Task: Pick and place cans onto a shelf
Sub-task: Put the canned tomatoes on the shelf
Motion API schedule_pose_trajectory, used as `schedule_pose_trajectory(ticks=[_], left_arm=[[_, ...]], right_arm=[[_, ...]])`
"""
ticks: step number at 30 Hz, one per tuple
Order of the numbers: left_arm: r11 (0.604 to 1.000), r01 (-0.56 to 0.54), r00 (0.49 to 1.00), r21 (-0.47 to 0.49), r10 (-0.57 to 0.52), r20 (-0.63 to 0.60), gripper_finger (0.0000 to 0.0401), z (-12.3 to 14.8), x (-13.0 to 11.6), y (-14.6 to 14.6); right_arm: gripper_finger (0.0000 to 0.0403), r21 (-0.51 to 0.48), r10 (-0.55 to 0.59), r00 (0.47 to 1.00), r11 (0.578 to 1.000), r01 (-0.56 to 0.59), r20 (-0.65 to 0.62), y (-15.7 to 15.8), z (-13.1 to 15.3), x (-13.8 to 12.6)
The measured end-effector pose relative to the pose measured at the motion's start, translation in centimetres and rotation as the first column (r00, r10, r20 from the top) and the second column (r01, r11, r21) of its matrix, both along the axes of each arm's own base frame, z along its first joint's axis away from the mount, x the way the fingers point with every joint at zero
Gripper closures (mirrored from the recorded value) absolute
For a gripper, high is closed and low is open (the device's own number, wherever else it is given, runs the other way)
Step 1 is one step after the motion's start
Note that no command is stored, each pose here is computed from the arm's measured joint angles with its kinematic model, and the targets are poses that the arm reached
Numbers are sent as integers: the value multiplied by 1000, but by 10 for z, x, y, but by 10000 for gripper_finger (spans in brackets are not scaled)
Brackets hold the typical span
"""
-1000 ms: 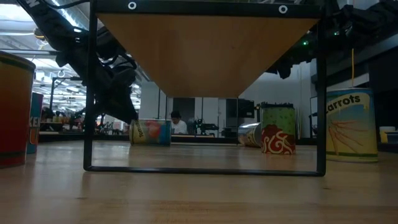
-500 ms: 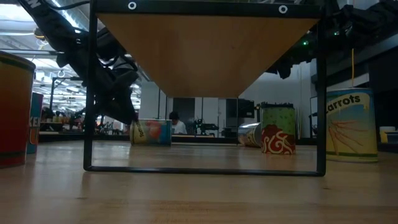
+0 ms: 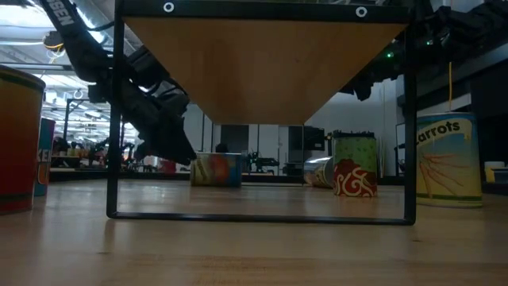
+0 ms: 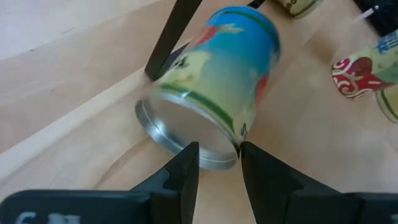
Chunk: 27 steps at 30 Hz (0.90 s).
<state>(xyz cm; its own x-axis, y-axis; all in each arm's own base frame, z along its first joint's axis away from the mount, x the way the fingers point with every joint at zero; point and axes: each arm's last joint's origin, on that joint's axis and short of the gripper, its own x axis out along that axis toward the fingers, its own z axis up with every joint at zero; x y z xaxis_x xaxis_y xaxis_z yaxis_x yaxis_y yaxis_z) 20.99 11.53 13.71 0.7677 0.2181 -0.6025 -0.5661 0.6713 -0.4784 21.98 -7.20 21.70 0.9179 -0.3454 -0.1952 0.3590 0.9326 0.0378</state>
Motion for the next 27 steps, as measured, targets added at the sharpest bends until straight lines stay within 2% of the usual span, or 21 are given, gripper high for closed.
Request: schedule_pose_trajectory(ticks=[12,23,27], left_arm=[[1000,-2,1000,-15,2,-14,324,-13,5,3],[1000,12,1000,9,-12,-22,395,-13,5,3],[1000,14,1000,16,-13,-25,396,-13,5,3]], right_arm=[[331,0,0,1000,1000,0,-1,0,0,0],[331,45,-3,998,999,7,-71,1,-8,-2],[331,48,-4,997,999,8,-78,1,-8,-2]])
